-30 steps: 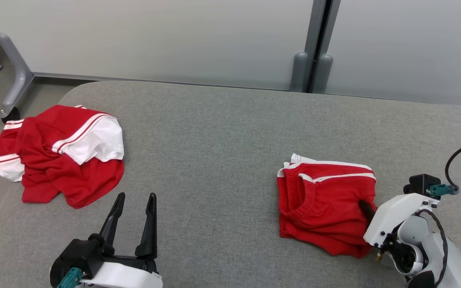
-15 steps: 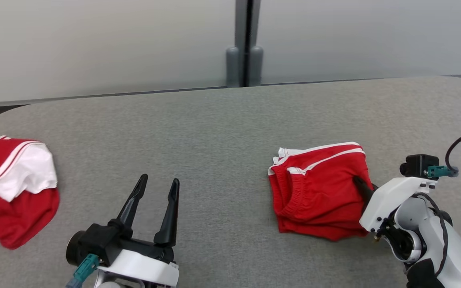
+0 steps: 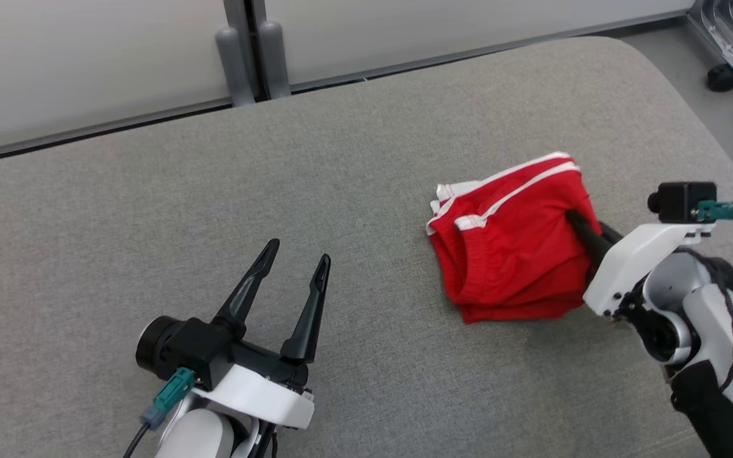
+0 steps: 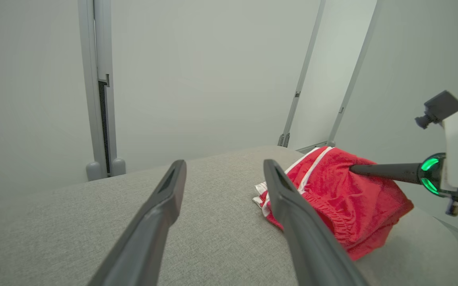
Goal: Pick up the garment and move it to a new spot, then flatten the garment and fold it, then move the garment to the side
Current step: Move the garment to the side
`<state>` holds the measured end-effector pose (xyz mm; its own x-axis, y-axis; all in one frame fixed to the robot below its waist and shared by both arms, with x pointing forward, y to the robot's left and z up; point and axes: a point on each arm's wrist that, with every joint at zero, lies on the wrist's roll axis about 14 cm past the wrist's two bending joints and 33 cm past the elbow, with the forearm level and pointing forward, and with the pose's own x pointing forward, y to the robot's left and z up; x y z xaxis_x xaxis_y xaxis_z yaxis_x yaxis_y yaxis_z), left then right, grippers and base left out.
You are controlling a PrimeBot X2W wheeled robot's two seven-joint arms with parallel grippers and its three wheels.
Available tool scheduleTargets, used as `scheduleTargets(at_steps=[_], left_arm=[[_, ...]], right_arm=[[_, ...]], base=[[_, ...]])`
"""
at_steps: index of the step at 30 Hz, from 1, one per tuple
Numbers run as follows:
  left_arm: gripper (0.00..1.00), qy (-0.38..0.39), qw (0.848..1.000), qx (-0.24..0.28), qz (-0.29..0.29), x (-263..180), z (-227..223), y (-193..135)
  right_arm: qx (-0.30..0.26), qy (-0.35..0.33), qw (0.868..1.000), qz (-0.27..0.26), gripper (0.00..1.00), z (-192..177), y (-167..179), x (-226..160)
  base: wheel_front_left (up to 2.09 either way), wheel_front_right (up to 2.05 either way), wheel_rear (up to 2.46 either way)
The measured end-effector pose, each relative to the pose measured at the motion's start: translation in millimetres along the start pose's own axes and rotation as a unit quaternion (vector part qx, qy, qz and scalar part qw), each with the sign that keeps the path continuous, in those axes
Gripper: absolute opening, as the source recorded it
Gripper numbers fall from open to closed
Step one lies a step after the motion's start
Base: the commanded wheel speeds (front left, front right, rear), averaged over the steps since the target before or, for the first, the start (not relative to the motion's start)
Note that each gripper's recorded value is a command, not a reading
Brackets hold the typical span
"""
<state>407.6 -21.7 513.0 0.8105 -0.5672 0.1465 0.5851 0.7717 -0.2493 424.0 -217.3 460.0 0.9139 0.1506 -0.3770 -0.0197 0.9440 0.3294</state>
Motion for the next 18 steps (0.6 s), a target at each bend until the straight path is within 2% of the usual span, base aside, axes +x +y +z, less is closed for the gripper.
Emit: scheduleTargets(at_steps=[7, 12, 18], left_arm=[[1.0, 0.023, 0.999, -0.011, -0.032, 21, -25, -4], [1.0, 0.034, 0.999, -0.009, -0.037, 30, -36, 7], [1.0, 0.051, 0.998, -0.012, -0.025, 33, -52, 25]], right_arm=[[-0.045, -0.006, 0.998, -0.039, 0.0, 33, -47, 13], [-0.079, -0.01, 0.994, -0.072, 0.0, 59, -81, 30], [-0.138, 0.031, 0.983, -0.119, 0.0, 60, -124, 48]], base=[[0.0, 0.0, 0.0], [0.0, 0.0, 0.0], [0.0, 0.0, 0.0]])
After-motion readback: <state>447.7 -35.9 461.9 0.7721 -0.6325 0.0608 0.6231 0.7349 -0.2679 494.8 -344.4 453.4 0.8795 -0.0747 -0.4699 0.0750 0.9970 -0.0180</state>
